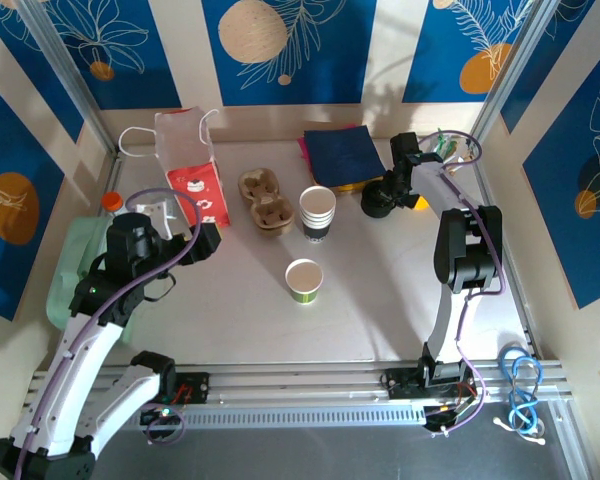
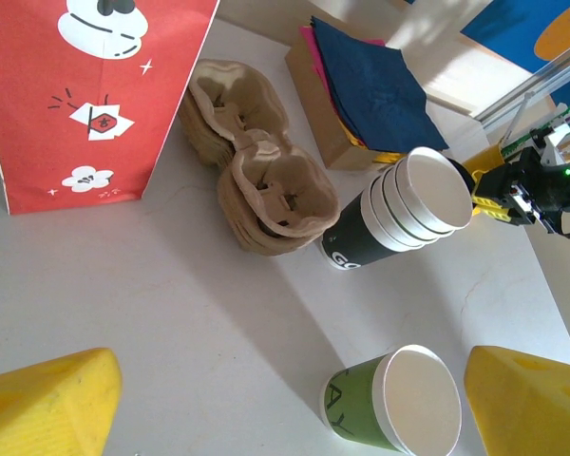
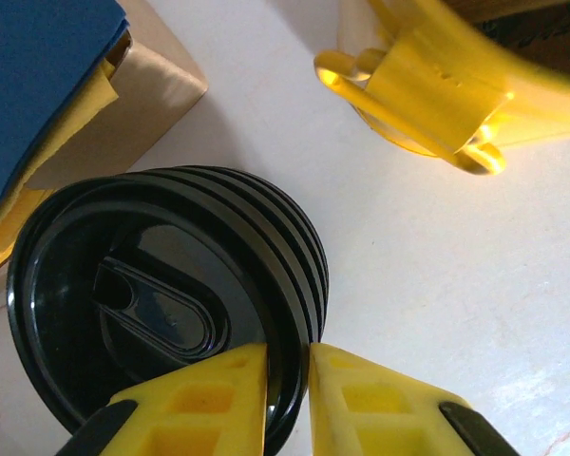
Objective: Pack the takeout coffee
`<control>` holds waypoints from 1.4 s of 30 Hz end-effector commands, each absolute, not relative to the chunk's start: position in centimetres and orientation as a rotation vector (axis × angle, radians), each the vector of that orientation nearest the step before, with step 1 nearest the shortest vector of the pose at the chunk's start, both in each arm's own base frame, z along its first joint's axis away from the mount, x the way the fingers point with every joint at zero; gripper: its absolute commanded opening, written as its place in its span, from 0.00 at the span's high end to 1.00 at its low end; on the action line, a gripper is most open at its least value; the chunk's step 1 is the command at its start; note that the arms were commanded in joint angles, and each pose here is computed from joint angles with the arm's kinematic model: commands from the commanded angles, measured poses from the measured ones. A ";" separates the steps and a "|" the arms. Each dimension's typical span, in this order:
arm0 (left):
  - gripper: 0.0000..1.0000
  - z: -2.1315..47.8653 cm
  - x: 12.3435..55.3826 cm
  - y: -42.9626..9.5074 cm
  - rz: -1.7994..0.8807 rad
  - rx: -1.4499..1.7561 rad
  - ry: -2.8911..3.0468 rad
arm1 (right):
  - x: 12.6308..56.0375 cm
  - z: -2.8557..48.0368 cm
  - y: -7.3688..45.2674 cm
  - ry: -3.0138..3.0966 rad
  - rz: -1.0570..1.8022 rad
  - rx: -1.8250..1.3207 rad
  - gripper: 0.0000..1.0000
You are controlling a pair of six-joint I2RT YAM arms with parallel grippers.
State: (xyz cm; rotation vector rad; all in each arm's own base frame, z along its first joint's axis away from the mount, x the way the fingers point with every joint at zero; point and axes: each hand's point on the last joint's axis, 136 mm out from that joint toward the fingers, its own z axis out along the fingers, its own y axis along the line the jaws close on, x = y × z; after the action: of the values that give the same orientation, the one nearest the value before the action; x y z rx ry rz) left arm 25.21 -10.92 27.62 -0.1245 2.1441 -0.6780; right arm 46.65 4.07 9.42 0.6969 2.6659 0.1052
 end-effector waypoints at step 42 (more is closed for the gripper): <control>0.08 30.7 25.5 -16.8 -1.010 0.083 2.111 | 38.6 22.4 9.2 2.517 0.221 0.370 0.82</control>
State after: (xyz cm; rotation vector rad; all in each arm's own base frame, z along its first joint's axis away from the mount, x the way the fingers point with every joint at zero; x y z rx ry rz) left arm 25.73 -14.59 27.71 -0.0123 2.1899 -0.8715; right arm 40.48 8.49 21.17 0.4418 2.5192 0.2392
